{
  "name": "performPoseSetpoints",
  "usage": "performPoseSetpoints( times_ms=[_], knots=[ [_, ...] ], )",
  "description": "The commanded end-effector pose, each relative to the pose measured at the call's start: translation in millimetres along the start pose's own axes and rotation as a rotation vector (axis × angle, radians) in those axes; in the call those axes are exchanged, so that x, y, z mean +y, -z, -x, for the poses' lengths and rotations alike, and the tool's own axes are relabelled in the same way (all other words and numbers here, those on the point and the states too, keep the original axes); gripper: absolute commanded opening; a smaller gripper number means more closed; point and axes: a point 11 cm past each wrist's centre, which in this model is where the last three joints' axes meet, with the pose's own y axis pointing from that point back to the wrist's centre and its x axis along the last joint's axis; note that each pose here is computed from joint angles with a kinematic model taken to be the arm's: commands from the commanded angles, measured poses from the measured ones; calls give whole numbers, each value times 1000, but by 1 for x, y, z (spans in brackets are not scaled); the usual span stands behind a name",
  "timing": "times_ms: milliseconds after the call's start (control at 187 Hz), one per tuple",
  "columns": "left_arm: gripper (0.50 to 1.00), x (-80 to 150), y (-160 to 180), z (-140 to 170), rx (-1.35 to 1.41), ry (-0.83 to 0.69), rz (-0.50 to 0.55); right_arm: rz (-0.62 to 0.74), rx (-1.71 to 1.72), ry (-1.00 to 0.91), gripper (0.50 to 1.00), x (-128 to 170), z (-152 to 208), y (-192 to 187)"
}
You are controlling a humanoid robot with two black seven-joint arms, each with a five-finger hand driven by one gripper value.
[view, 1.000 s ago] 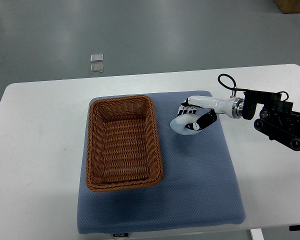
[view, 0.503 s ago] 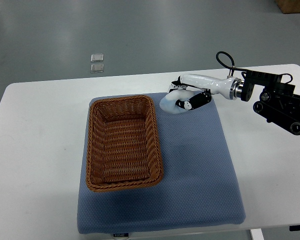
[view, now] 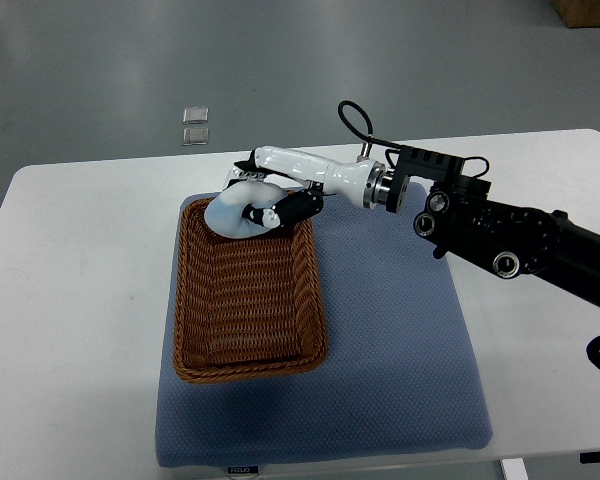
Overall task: Place blue toy in brown basket
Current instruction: 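Lift the plush toy and carry it over the wicker basket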
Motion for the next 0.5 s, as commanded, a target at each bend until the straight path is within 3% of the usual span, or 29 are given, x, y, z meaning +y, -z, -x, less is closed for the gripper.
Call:
performPoseSetpoints(
  times_ms=[0, 380, 385, 390, 396, 401, 406, 428, 497],
  knots=[
    [1000, 0, 0, 0, 0, 0, 0, 22, 13, 38, 500, -6, 24, -4],
    [1000, 0, 0, 0, 0, 0, 0, 58, -47, 54, 500, -5, 53, -19],
    [1000, 0, 0, 0, 0, 0, 0, 58, -48, 53, 545, -5, 53, -19],
    [1000, 0, 0, 0, 0, 0, 0, 58, -48, 53, 545, -5, 53, -19],
    [1000, 0, 0, 0, 0, 0, 0, 59, -52, 52, 586, -5, 53, -19],
    [1000, 0, 0, 0, 0, 0, 0, 59, -52, 52, 586, -5, 53, -19],
    [1000, 0, 0, 0, 0, 0, 0, 58, -52, 51, 623, -5, 53, -19],
    [1000, 0, 0, 0, 0, 0, -1, 58, -54, 49, 680, -5, 53, -19],
    [1000, 0, 0, 0, 0, 0, -1, 57, -64, 33, 811, -5, 49, -19]
  ],
)
